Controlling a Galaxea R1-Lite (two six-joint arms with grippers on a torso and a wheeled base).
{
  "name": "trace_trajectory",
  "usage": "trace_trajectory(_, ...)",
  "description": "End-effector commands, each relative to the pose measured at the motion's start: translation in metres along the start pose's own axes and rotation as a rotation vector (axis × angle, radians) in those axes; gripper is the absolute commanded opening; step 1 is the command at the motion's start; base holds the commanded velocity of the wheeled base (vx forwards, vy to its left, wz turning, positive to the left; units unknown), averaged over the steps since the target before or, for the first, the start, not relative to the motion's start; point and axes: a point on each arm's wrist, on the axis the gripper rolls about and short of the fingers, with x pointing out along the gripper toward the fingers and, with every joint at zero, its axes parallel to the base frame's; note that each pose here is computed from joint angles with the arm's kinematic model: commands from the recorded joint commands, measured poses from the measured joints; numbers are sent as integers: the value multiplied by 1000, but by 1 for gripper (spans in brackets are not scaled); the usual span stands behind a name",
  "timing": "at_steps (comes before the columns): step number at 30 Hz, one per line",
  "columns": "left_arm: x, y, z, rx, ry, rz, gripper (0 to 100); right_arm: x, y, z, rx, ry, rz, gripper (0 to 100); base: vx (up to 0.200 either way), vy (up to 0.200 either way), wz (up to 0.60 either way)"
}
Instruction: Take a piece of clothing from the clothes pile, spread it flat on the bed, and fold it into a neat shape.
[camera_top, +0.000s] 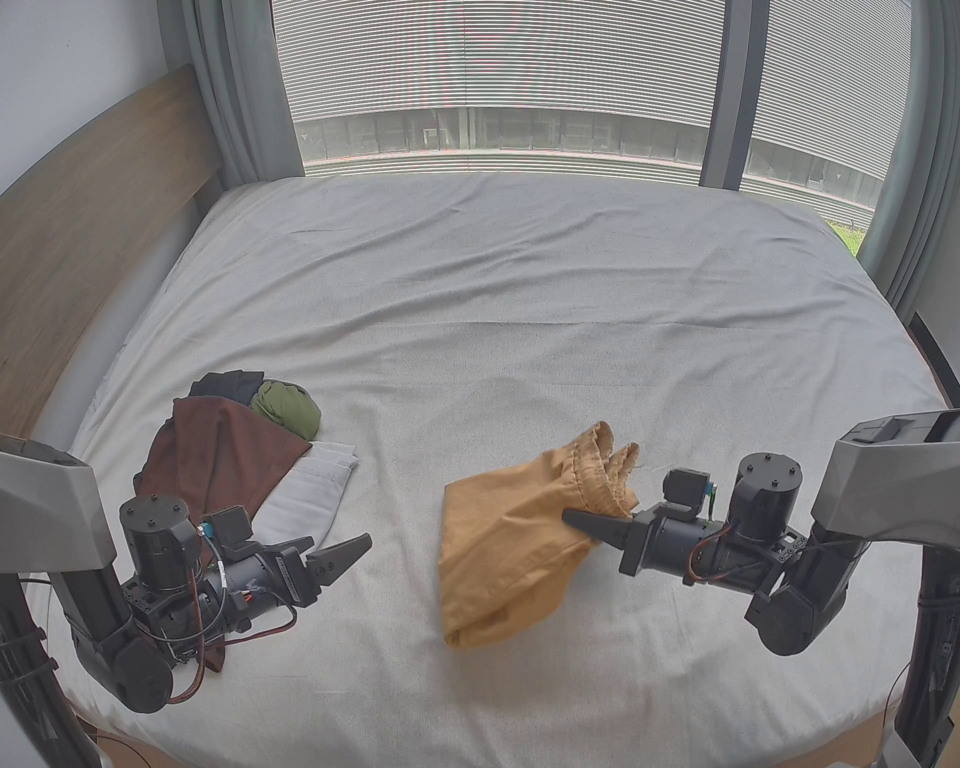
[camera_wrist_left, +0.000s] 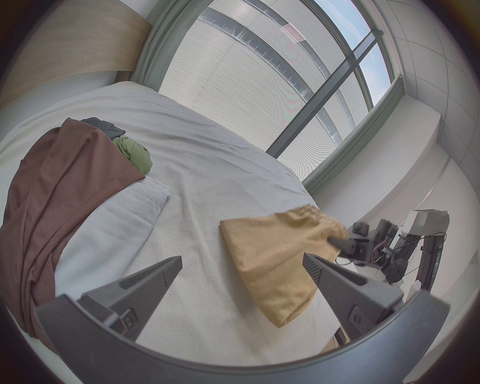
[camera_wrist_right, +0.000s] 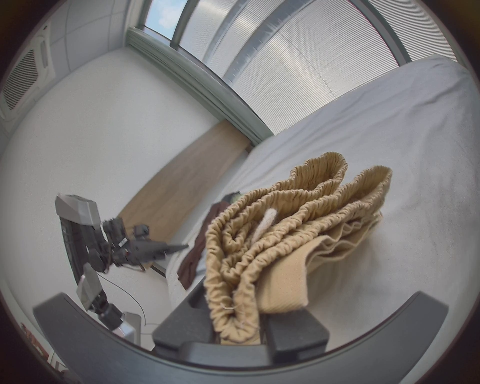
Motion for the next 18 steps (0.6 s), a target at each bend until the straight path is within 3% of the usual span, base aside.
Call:
trace_trajectory(1,-1,0,-1,-1,6,-2,100,9,24,28,-41,-83,83,0,0,0,0)
trace_trajectory(18,-6,0,-8,-13,39,5,100,37,24,74,-43,-163,118,0,0,0,0)
